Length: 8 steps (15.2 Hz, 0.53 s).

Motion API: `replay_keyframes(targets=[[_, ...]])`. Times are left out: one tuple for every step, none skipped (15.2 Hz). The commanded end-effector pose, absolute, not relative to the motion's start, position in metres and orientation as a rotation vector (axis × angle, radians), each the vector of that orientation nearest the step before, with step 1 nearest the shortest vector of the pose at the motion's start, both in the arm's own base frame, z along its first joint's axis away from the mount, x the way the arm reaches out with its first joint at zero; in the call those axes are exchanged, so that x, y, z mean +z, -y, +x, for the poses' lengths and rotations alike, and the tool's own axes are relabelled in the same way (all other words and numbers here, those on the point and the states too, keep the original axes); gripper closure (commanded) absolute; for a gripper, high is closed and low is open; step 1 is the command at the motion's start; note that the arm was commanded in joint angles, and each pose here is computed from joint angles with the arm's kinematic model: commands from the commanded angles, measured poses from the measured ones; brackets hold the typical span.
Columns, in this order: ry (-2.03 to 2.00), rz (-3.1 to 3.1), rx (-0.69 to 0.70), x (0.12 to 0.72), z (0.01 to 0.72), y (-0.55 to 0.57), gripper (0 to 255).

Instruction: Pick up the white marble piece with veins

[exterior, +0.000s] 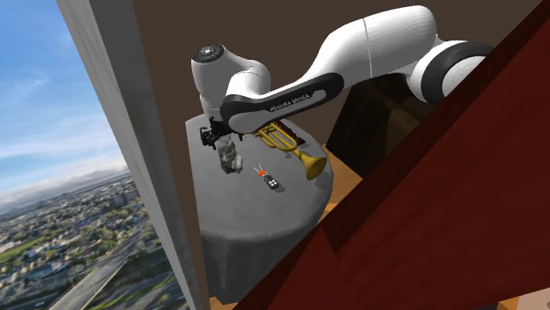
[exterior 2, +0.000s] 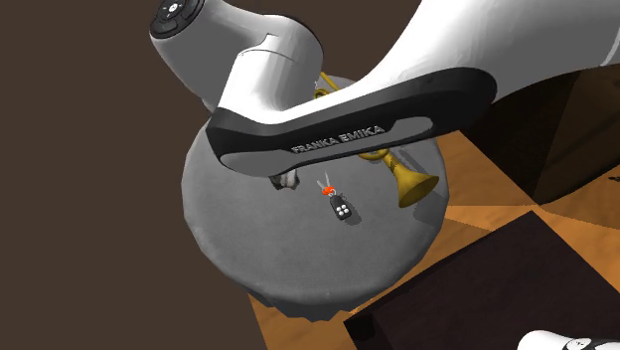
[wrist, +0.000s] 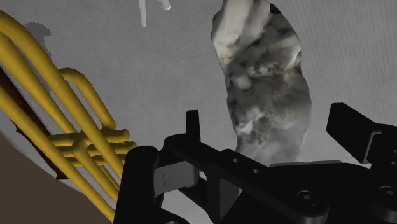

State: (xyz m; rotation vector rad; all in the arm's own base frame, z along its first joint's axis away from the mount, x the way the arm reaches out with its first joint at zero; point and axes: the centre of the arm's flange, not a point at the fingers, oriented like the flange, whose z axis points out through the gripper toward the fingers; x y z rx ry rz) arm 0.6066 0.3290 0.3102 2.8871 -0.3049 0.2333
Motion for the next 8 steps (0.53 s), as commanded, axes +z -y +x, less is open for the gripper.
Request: replay_keyframes(targets=[[0.306,2.886,0.235,0.299,0.608,-0.33,0],[0.306,2.886,0.235,0.294,0.608,-0.33,0],[0.306,2.886,0.235,0.289,0.608,-0.33,0],[0.306,2.886,0.235,0.283,0.608,-0.33,0],[0.306,2.886,0.235,0.28,0.608,-0.33,0],[0.306,2.886,0.235,0.28,0.608,-0.33,0],[0.306,2.886,0.235,0.28,0.608,-0.33,0],[0.306,2.886,0.235,0.28,0.608,-0.33,255]])
